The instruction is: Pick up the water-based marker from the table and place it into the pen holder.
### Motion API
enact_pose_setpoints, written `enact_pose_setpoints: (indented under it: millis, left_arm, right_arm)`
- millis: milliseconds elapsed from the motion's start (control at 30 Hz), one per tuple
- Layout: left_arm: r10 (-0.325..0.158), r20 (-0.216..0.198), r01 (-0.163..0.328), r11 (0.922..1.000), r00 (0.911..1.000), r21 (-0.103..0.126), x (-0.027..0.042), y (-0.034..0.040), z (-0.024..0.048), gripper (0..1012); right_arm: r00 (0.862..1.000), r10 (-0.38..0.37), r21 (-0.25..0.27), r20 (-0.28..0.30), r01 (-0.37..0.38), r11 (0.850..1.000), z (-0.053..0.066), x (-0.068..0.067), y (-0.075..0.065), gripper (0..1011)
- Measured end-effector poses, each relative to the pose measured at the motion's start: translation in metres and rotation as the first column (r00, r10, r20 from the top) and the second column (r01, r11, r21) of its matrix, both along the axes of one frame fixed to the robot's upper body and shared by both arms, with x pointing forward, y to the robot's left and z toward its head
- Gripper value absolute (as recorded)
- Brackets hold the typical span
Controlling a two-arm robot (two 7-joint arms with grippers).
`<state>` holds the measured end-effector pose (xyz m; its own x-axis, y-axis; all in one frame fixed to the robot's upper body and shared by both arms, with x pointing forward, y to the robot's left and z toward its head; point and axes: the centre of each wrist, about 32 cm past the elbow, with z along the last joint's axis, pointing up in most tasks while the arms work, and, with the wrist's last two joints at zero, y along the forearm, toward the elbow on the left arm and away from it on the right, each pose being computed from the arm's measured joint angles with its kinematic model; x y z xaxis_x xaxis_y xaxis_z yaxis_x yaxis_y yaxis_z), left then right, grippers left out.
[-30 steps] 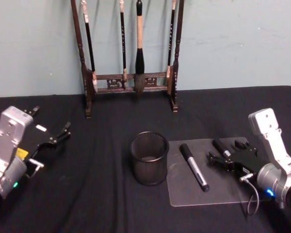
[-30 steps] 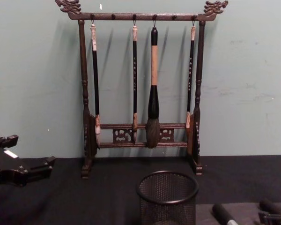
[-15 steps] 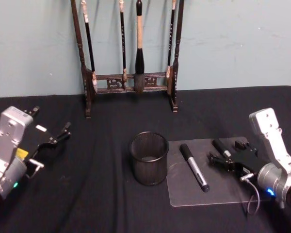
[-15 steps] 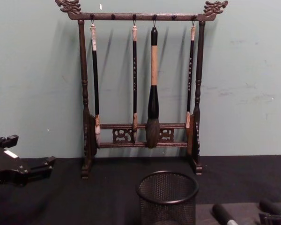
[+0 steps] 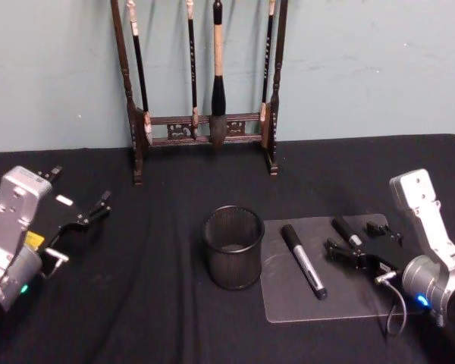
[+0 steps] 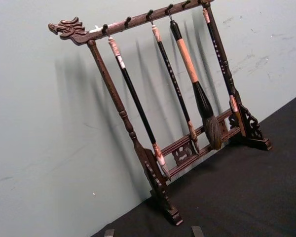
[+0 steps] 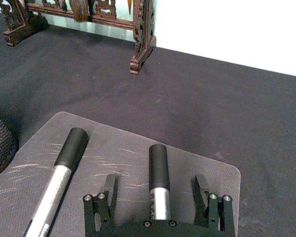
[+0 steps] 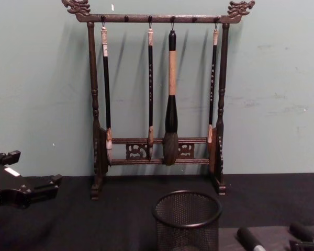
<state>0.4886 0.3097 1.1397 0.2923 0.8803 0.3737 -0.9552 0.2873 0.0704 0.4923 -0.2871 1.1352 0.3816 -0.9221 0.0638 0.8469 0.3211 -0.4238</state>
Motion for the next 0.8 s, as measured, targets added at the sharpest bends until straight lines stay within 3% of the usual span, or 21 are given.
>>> enact_pose_setpoints:
  millis: [667,800]
  left_arm:
    - [0.000,0.000,0.000,1.0000,1.0000,0.000,0.0000,0.0000,0.0000,1009]
    - [0.000,0.000,0.000,1.0000,1.0000,0.000,0.0000,0.0000,0.0000,1009]
  right_arm:
    - [1.000,0.000,0.005,-0.008,0.000,1.000,-0.0004,0.0009,-0.0003,997]
    - [1.000,0.000,0.005,-0.007,0.000,1.000,-0.0002,0.0009,-0.0002,911]
